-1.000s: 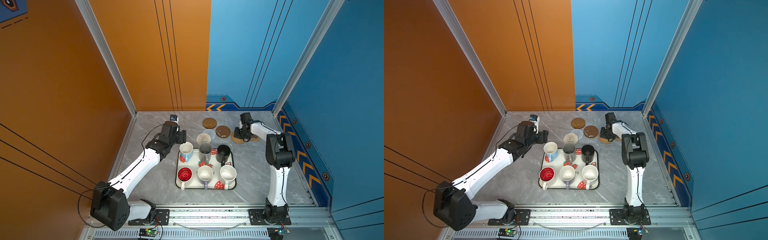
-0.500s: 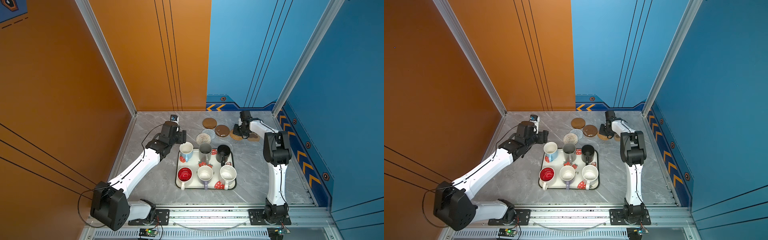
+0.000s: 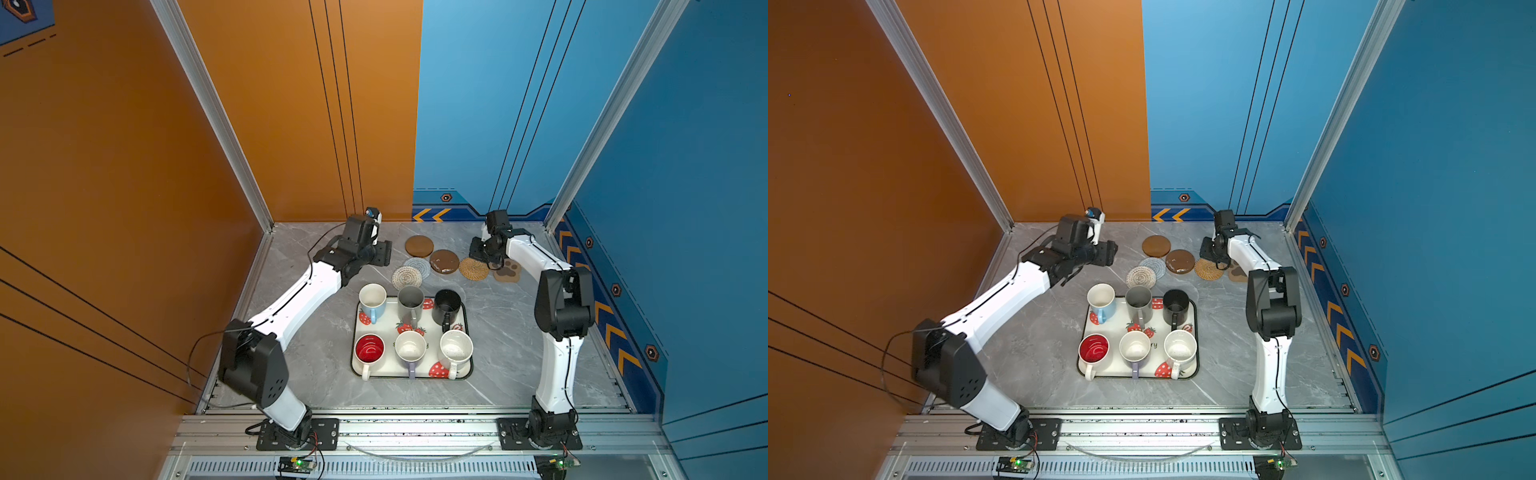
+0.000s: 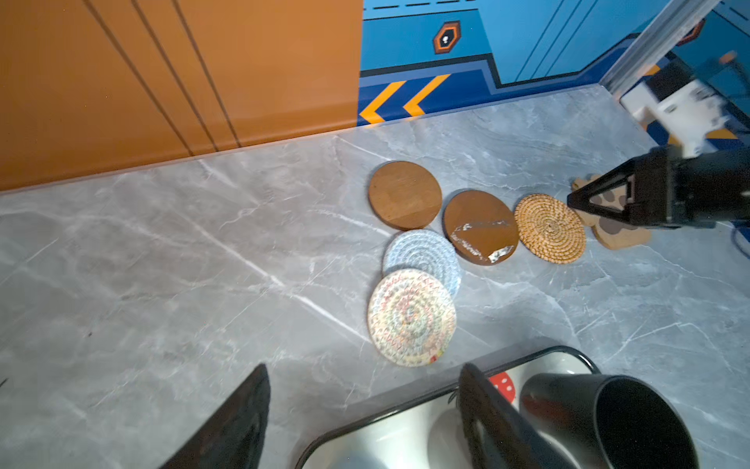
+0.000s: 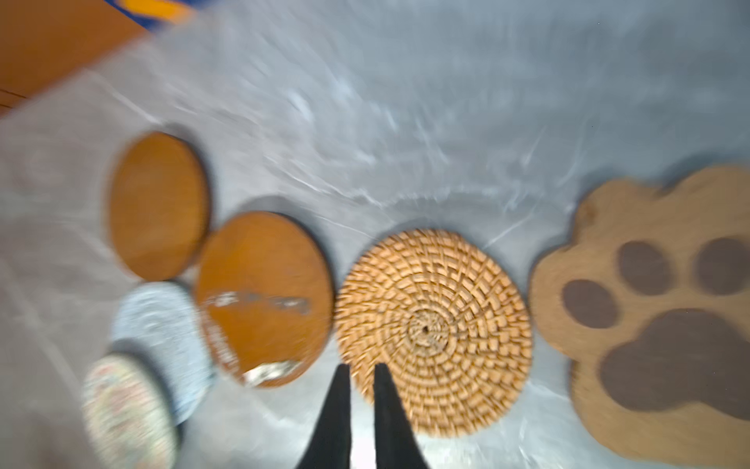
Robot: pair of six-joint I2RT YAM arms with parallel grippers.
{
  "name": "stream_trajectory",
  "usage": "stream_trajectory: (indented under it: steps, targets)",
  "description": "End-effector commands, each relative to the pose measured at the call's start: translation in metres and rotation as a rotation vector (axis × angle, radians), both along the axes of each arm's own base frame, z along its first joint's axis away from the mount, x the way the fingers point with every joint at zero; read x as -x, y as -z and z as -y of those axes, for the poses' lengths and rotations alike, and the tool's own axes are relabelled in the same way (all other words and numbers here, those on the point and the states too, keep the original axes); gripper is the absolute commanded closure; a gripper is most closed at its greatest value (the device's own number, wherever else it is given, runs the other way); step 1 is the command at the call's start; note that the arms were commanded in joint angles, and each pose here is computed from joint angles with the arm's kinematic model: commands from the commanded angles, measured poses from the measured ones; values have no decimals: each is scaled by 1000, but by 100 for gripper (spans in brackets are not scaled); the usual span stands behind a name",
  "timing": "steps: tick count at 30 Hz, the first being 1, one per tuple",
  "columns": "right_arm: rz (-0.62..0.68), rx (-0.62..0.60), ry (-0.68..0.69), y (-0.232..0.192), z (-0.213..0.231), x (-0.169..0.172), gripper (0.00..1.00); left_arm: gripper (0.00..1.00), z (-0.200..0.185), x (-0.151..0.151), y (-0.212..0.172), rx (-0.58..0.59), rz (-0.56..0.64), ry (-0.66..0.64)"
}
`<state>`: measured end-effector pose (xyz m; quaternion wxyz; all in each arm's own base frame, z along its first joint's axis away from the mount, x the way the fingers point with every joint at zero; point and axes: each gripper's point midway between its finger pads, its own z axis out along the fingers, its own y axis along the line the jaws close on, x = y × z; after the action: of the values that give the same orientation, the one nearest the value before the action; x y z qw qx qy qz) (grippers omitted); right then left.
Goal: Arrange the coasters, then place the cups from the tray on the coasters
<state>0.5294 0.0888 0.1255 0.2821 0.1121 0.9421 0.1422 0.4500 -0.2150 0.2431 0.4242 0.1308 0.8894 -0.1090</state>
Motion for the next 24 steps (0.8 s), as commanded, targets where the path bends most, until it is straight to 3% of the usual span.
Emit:
stream_trajectory:
  steps: [1,4,8,18,24]
  targets:
    - [149,-58,7,-62,-13,7,77,26,20,6,38,-129,-168,120]
    - [220,-156,-18,-78,-34,17,67,26,26,-5,59,-196,-244,138]
    - [211,-260,-82,-73,-66,22,62,26,31,-13,75,-195,-293,163]
    - [101,-332,-168,-25,-116,29,60,24,34,-22,112,-30,-430,224]
    - [14,-406,-207,3,-137,27,66,32,23,-37,139,46,-506,187]
